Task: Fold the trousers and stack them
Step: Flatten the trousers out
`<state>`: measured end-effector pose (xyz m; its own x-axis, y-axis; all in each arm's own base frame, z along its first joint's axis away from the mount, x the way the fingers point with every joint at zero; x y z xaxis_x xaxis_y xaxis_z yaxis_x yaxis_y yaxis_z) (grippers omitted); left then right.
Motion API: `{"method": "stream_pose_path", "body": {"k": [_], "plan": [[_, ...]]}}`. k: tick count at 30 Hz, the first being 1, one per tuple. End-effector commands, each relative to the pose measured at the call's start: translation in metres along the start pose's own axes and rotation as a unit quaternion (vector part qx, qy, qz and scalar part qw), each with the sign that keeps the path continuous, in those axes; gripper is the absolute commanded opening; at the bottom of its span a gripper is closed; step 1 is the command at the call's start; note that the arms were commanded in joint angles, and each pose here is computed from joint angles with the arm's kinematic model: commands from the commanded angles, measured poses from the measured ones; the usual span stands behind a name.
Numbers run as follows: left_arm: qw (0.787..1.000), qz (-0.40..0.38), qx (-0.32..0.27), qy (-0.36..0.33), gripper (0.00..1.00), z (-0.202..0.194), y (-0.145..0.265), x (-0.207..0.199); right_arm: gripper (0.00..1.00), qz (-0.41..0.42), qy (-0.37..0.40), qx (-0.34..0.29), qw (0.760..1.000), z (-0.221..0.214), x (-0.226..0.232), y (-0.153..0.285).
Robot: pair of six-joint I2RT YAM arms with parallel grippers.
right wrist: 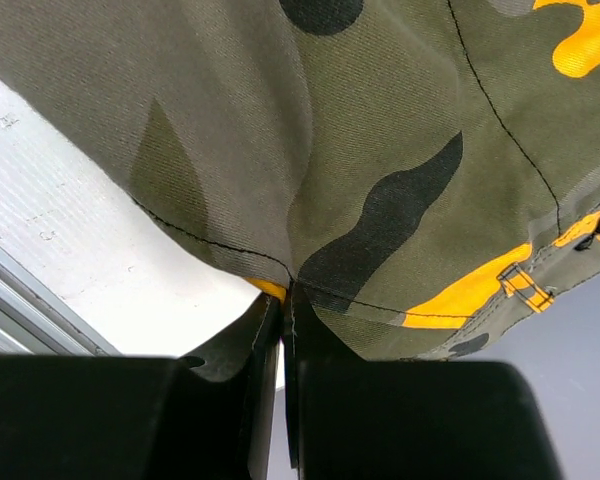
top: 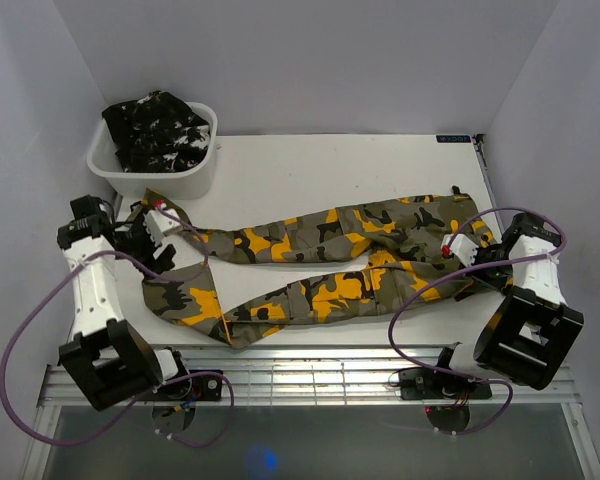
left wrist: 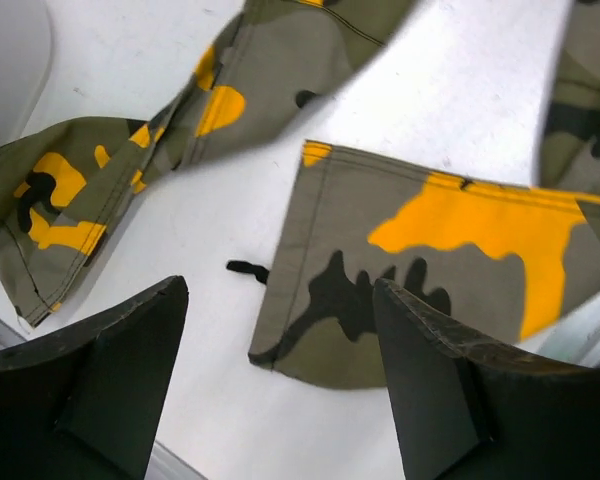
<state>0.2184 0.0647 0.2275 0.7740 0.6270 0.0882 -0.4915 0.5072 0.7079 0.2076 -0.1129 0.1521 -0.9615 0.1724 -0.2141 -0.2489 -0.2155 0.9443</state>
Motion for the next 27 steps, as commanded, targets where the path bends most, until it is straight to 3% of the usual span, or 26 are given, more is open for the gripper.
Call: {"method": "stream_pose_path", "body": {"k": [1,5,9,17,21,24,25,27], "plan": [[0.994,-0.014,-0.038,0.100,0.86,0.018,-0.018,0.021,0.08,-0.011,0.007,0.004,1.000,-0.001,0.001,0.003],[0.988,-0.050,0.032,0.142,0.85,0.030,-0.071,0.019,0.08,-0.005,0.000,0.004,1.000,-0.002,-0.001,0.002],[0.983,-0.050,0.099,0.146,0.83,0.015,-0.119,0.021,0.08,0.000,-0.009,0.003,1.000,-0.003,-0.005,0.001],[0.973,-0.019,0.191,0.131,0.79,-0.013,-0.149,0.035,0.08,-0.001,-0.016,-0.003,1.000,-0.002,-0.010,0.005],[0.966,-0.034,0.225,0.120,0.69,-0.028,-0.154,0.023,0.08,-0.001,-0.022,-0.003,1.000,-0.003,-0.011,0.004],[0.960,-0.055,0.250,0.112,0.57,-0.045,-0.157,0.007,0.08,0.003,-0.031,-0.002,1.000,-0.004,-0.011,0.002],[0.961,-0.048,0.251,0.104,0.47,-0.048,-0.159,0.008,0.08,0.004,-0.034,-0.002,0.999,-0.005,-0.011,0.000],[0.963,-0.043,0.248,0.100,0.38,-0.051,-0.164,0.010,0.08,0.003,-0.041,-0.005,0.999,-0.005,-0.013,-0.001]]}}
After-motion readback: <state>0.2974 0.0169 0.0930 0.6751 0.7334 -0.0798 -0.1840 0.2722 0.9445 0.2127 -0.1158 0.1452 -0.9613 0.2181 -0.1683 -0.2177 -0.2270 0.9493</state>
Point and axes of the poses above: each gripper's point midway between its finger pads, its own y axis back along the fingers, its own x axis along the line the jaws close on, z = x × y, the point moved 8 cm from there along y, back along the fingers, and after that the axes turned 12 degrees about y, right-handed, at the moved point
